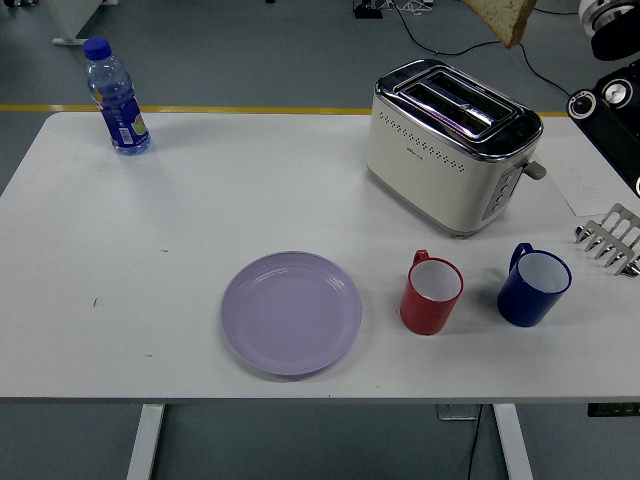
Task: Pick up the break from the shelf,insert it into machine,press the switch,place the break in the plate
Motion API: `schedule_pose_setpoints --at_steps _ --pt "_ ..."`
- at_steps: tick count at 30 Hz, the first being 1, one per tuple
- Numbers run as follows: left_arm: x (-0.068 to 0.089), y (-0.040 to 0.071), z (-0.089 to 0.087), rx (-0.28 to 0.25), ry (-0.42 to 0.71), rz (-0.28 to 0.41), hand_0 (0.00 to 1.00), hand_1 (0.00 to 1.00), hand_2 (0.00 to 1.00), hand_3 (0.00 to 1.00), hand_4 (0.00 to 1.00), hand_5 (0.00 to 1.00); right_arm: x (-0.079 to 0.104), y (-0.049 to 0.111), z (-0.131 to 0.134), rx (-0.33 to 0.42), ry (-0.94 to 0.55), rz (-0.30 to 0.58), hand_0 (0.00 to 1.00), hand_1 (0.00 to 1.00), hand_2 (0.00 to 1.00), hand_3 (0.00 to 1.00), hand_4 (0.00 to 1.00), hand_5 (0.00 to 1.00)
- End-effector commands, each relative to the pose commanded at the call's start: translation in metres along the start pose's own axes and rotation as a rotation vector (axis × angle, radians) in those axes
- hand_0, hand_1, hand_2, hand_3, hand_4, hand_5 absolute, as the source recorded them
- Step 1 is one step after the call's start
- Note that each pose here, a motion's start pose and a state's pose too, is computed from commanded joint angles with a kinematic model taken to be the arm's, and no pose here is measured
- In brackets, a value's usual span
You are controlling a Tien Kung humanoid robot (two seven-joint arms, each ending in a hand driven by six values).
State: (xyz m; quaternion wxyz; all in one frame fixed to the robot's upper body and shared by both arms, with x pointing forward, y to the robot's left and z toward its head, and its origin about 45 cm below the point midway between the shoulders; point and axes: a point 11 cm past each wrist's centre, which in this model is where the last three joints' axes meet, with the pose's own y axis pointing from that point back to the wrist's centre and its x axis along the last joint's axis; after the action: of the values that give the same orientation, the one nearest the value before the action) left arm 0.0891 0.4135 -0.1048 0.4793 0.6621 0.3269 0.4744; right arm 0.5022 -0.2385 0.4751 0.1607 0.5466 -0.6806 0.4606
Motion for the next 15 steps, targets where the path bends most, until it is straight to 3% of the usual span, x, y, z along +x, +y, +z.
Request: schedule_pose_setpoints --at_steps 8,15 --pt "-0.001 0.0 0.001 -0.002 -0.002 -0.002 0.672 0.69 0.676 0.551 0.281 0.867 0.019 0.015 -0.021 0.058 -0.119 0.017 0.11 0.131 0.283 0.435 0.413 0.002" --pt "-0.002 0.0 0.001 -0.004 -0.002 -0.002 0.672 0.689 0.676 0.552 0.28 0.867 0.014 0.04 -0.036 0.08 -0.255 -0.101 0.112 0.132 0.282 0.431 0.382 0.002"
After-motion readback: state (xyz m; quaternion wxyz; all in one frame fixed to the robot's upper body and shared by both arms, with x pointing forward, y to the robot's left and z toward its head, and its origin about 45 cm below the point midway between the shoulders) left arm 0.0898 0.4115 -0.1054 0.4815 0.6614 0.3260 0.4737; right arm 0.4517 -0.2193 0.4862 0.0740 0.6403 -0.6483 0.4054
